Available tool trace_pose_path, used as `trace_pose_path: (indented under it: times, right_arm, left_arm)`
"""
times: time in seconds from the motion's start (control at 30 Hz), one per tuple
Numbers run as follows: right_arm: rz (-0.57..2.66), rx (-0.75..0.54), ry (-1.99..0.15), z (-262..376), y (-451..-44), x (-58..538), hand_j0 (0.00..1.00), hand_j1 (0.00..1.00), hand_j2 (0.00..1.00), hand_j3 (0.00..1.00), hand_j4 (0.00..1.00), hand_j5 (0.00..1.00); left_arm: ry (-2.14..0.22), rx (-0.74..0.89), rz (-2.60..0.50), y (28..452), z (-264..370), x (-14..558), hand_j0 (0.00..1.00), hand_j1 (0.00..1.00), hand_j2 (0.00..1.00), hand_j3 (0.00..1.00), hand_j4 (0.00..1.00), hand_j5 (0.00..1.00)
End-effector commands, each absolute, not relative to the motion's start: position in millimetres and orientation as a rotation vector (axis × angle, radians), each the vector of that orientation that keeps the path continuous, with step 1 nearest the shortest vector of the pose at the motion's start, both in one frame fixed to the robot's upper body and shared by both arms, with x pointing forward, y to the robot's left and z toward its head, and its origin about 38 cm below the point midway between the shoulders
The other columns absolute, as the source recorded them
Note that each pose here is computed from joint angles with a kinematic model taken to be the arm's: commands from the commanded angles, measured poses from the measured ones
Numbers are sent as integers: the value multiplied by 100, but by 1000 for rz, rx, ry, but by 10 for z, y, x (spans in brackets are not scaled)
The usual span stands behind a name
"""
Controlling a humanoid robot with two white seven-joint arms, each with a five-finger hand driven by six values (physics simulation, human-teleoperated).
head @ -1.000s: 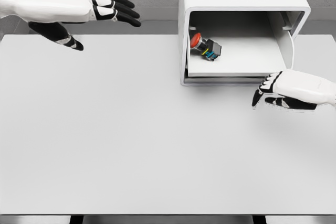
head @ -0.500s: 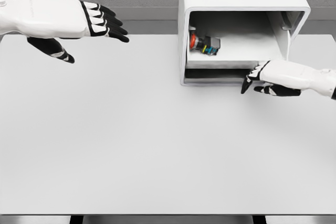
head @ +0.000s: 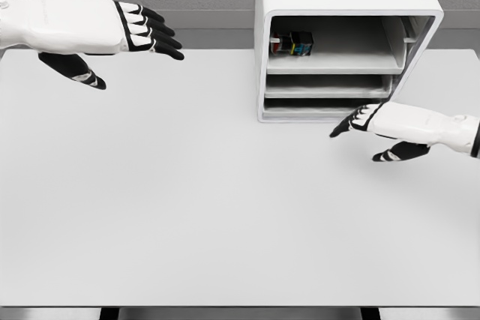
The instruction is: Slide open multi-storey tabletop storage cabinets and put open load switch and slide close multi-storey tabletop storage cabinets
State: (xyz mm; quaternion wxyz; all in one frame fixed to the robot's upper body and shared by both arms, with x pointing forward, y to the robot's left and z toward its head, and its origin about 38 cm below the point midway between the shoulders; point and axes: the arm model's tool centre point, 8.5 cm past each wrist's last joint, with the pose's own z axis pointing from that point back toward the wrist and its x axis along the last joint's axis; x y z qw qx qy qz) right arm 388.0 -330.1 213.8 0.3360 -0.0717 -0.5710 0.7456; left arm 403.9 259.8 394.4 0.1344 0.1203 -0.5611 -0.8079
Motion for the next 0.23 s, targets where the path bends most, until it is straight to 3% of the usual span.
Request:
trace_pose_path:
  times: [0.0, 0.2]
  right_arm:
    - [1962, -191, -1496, 2207, -3285, 3846, 100, 100, 100, 100, 100, 100]
    - [1963, -188, -1495, 2198, -3282, 3839, 100, 100, 100, 100, 100, 100]
  left_arm:
    - [-1629, 345, -2333, 2602, 3947, 4042, 100, 100, 100, 100, 100, 100]
    - [-1624, 346, -2334, 2609, 3934, 4042, 100, 100, 100, 100, 100, 100]
